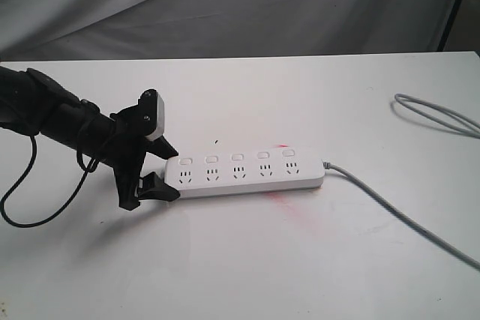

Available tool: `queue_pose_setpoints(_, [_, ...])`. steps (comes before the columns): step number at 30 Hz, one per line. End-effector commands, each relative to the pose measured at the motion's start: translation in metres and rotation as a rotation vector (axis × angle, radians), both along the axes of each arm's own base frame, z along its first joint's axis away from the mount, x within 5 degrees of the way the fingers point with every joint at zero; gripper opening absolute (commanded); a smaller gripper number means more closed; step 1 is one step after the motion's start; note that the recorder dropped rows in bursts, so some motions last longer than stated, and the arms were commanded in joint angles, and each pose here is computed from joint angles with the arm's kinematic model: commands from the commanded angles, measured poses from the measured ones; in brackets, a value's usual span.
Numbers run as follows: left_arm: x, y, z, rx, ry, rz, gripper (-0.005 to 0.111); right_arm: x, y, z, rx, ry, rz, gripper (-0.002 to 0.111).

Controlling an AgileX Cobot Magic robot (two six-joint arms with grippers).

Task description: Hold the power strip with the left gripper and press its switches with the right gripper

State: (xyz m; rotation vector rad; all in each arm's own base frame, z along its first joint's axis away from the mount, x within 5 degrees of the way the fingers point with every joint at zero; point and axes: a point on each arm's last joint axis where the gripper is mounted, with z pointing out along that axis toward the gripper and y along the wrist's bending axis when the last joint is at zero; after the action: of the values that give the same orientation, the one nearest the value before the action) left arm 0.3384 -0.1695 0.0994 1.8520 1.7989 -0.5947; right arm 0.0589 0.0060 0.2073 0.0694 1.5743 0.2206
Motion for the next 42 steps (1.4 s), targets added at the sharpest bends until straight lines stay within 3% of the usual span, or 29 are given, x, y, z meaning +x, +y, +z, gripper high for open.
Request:
queue_pose_setpoints(1, [0.0,0.001,-0.002,0.026,-0.022,-0.023,0.067,0.0,0.0,-0.001,0.006,0.003,-0.006,0.0])
queue_pose_setpoints(7, [-0.001,0.0,-0.001,0.016,-0.001,-0.009,0.069,0.0,0.0,-0.001,0.006,0.003,-0.006,0.0])
queue_pose_setpoints(11, [0.001,0.001,-0.002,0.024,-0.009,0.01,0.101,0.0,0.0,-0.001,0.006,0.003,-0.006,0.0])
queue_pose_setpoints(16, [0.003,0.002,0.013,0.017,0.011,0.108,0.103,0.0,0.0,-0.001,0.006,0.003,-0.006,0.0])
queue_pose_setpoints(23, [0.015,0.013,0.076,0.034,-0.222,0.318,0.103,0.0,0.0,-0.001,0.006,0.003,-0.006,0.0])
queue_pose_setpoints(27, [0.013,0.022,0.128,-0.022,-0.35,0.47,0.103,0.0,0.0,-0.001,0.006,0.003,-0.006,0.0])
queue_pose_setpoints(31, [-0.002,0.028,0.174,-0.099,-0.44,0.509,0.103,0.0,0.0,-0.001,0.006,0.003,-0.006,0.0])
queue_pose_setpoints(36, [-0.022,0.035,0.219,-0.205,-0.486,0.579,0.103,0.0,0.0,-0.001,0.006,0.003,-0.006,0.0])
queue_pose_setpoints(39, [-0.035,0.037,0.234,-0.228,-0.498,0.547,0.103,0.0,0.0,-0.001,0.006,0.003,-0.006,0.0])
queue_pose_setpoints(42, [-0.043,0.039,0.246,-0.292,-0.458,0.619,0.103,0.0,0.0,-0.001,0.006,0.003,-0.006,0.0])
